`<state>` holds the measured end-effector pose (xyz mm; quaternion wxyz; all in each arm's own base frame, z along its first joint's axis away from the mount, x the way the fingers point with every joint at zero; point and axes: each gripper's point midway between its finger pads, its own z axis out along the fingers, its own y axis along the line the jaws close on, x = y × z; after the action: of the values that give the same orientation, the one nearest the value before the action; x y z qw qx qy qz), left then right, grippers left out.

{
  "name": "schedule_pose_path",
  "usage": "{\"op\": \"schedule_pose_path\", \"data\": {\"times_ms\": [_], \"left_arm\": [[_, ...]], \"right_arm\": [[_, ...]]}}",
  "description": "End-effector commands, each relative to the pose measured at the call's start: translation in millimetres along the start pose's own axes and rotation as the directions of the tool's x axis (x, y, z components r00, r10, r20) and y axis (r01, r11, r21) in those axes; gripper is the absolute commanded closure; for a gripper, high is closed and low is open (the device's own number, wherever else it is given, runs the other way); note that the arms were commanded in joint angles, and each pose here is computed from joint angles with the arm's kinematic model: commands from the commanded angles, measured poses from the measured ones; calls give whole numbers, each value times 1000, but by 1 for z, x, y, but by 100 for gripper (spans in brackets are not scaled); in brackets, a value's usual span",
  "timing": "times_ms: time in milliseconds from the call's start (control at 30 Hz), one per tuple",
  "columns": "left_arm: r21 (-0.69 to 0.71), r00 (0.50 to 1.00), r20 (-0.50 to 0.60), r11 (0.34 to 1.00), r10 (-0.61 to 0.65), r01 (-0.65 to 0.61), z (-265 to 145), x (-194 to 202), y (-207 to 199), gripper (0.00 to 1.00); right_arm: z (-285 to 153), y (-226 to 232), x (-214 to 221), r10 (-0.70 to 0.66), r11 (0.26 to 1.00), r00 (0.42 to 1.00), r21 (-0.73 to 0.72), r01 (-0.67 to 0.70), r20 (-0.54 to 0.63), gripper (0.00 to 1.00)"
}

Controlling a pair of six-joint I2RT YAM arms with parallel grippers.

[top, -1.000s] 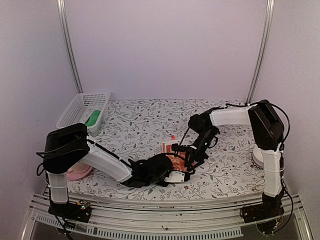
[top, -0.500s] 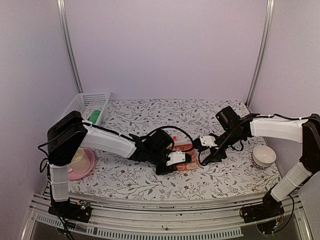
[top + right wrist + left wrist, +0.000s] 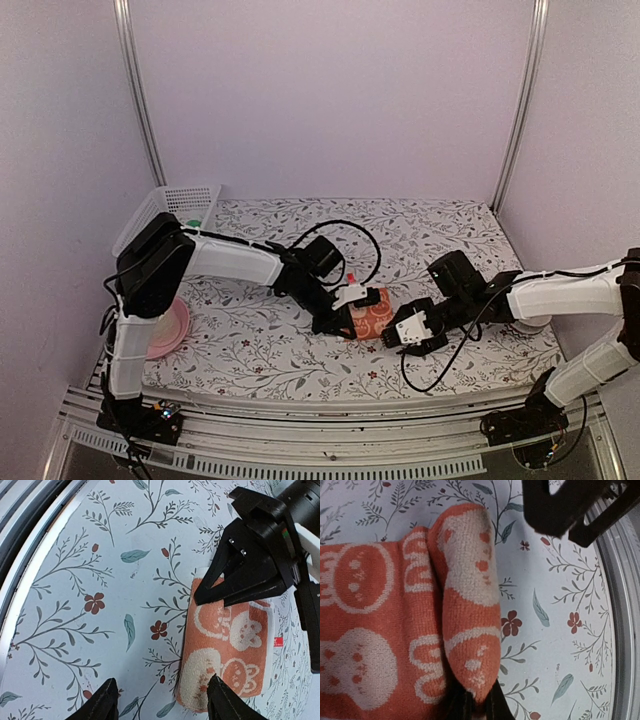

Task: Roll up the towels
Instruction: Roll the towel at the center of the board.

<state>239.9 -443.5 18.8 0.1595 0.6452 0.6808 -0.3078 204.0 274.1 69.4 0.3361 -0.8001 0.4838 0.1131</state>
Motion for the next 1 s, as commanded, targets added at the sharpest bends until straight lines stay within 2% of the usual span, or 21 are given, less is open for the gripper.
{"op": "schedule_pose_path", "data": {"times_ms": [0, 200, 467, 800, 967], "left_arm": [[131, 962, -216, 972, -165, 196, 21, 67, -26, 100], [131, 959, -226, 971, -168, 201, 22, 68, -23, 100], [147, 958, -223, 965, -182, 218, 23, 67, -20, 100], [150, 951, -236, 960, -197, 236, 27, 72, -18, 100], [146, 952, -232, 961, -198, 235, 26, 70, -16, 100]], "right_arm": [[17, -22, -5, -58, 989, 997, 133, 64, -45, 39], [37, -27, -2, -60, 982, 993, 171, 77, -103, 39], [46, -19, 7, -70, 980, 987, 173, 94, -141, 48], [29, -14, -17, -136, 966, 989, 215, 145, -56, 42], [36, -13, -8, -120, 970, 988, 202, 137, -95, 45]]}}
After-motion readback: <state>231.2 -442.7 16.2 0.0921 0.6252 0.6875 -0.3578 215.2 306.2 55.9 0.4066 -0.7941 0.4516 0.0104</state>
